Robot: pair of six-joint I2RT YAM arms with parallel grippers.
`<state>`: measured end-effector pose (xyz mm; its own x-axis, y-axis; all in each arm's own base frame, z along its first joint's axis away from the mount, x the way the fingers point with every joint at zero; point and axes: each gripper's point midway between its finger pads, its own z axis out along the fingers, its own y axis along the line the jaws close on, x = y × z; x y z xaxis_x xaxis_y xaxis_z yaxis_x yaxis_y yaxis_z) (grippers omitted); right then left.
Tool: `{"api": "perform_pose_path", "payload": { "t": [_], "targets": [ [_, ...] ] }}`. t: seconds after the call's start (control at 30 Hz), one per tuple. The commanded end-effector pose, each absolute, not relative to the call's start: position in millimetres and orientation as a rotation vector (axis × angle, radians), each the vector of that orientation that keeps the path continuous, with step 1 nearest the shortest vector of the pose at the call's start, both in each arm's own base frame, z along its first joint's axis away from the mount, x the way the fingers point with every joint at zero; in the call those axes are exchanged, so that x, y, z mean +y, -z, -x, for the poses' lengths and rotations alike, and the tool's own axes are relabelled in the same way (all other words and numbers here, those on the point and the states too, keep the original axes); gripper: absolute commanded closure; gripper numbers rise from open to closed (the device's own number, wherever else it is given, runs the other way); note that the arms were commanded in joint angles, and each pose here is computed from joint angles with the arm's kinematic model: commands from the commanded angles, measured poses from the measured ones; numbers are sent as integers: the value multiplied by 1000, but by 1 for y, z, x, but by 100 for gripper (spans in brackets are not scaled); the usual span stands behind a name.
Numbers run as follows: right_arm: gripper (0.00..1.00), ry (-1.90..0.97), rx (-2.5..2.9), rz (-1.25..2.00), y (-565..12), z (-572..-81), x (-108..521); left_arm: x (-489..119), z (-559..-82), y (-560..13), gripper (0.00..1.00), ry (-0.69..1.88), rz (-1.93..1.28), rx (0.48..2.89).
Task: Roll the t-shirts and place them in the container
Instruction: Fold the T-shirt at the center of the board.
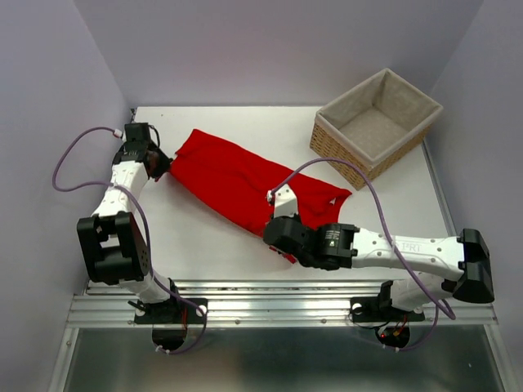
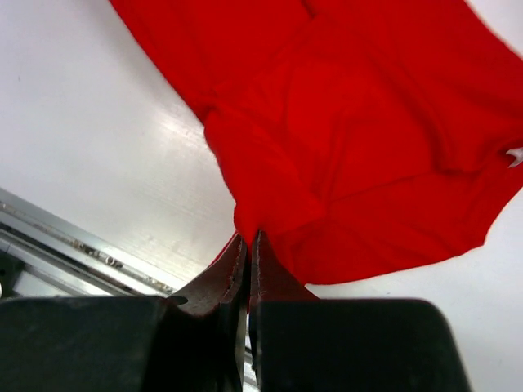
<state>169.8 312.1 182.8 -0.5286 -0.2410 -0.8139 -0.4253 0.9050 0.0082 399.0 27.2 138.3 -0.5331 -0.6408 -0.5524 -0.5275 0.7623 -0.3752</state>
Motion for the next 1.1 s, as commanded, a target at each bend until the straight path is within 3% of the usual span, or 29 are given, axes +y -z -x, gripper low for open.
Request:
{"api": "perform_pose_path", "payload": {
  "t": [0.0,0.5,1.07],
  "targets": [
    [99,-244,2031,413,-219,-202,300,20,-426,-161,100,240,861,2213],
    [99,-142,1996,318,-227,-284,270,-9,-479,-144,100,244,792,2303],
    [99,-51,2043,318,-196,-349,253,5,-494,-122,100,100,761,2361]
  ]
}}
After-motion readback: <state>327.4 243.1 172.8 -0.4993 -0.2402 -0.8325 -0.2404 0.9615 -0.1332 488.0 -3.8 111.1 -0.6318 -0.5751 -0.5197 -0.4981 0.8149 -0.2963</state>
